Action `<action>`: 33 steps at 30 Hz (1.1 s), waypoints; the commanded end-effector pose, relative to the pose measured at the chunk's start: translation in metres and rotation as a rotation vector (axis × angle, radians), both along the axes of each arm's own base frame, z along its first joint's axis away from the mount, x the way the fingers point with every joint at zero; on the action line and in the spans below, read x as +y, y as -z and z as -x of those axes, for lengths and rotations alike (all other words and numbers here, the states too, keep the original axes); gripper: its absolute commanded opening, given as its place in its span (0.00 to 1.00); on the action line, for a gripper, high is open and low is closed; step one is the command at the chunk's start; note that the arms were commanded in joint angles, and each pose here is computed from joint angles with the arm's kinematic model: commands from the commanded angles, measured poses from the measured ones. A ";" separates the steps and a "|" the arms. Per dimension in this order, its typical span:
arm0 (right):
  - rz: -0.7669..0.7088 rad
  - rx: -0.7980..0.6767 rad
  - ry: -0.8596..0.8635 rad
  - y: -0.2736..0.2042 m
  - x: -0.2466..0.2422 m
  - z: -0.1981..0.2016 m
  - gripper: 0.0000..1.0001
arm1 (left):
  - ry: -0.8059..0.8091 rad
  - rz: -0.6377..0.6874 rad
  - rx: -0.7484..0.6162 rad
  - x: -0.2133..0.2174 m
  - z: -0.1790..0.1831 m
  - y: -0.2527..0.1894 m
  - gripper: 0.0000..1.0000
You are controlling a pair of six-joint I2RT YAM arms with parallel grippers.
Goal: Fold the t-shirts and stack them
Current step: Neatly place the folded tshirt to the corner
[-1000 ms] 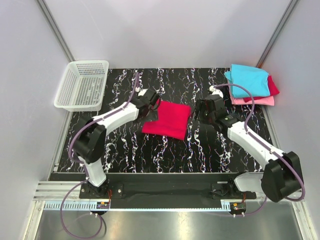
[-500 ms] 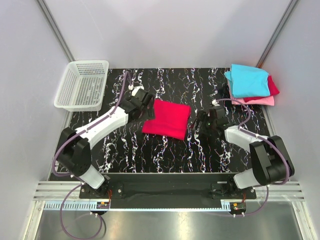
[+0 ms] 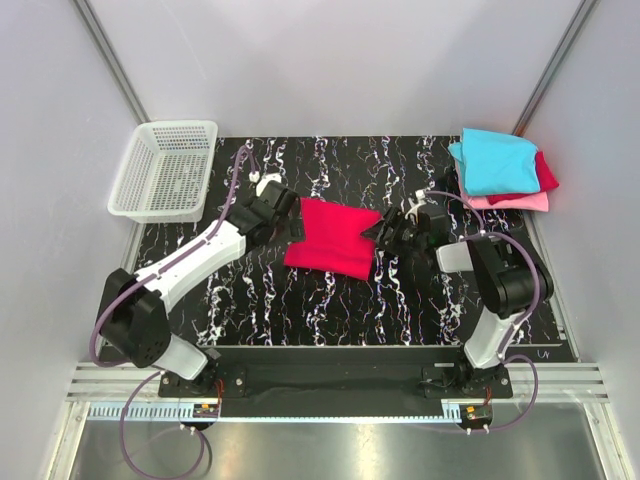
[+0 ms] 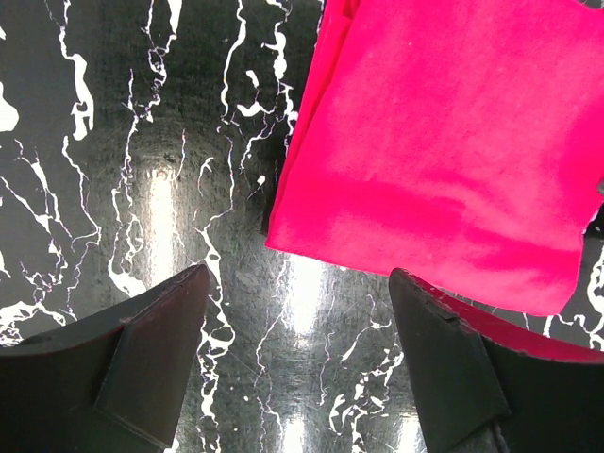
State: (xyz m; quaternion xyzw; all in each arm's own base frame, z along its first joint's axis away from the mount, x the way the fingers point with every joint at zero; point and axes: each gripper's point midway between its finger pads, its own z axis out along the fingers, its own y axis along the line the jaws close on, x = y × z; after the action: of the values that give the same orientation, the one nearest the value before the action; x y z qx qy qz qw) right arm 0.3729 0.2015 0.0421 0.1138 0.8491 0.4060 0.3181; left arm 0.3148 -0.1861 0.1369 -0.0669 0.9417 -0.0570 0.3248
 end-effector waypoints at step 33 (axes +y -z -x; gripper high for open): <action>0.306 0.079 -0.106 -0.011 0.001 -0.029 0.00 | 0.011 0.053 -0.088 0.010 0.003 -0.035 0.84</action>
State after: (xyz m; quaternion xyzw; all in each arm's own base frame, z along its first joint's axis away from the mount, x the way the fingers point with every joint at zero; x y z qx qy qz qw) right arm 0.3860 0.2221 0.0244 0.0572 0.9038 0.3543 0.2332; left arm 0.3116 -0.1775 0.1600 -0.0714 0.9314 -0.0746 0.3489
